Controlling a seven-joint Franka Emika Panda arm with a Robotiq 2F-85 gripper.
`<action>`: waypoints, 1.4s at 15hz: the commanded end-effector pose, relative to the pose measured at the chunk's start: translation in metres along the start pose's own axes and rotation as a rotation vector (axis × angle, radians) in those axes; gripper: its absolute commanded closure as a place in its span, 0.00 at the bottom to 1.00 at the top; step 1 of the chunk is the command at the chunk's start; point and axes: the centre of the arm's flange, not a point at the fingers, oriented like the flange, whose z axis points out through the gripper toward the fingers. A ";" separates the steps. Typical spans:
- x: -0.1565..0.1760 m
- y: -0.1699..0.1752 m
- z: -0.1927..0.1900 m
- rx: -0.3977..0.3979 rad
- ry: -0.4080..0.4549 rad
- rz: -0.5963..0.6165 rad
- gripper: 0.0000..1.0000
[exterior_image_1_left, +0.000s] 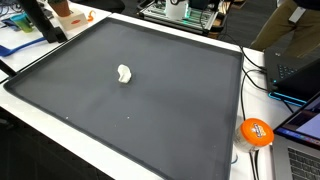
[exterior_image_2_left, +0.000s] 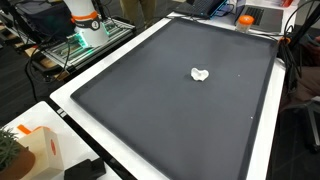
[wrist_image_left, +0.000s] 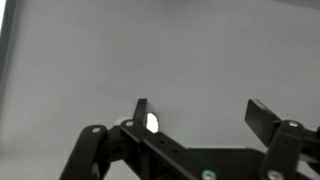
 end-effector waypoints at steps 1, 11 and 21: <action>0.003 0.001 0.002 0.002 -0.004 -0.002 0.00; 0.133 0.039 0.030 -0.134 -0.087 0.340 0.00; 0.137 0.051 0.095 -0.109 -0.212 0.349 0.00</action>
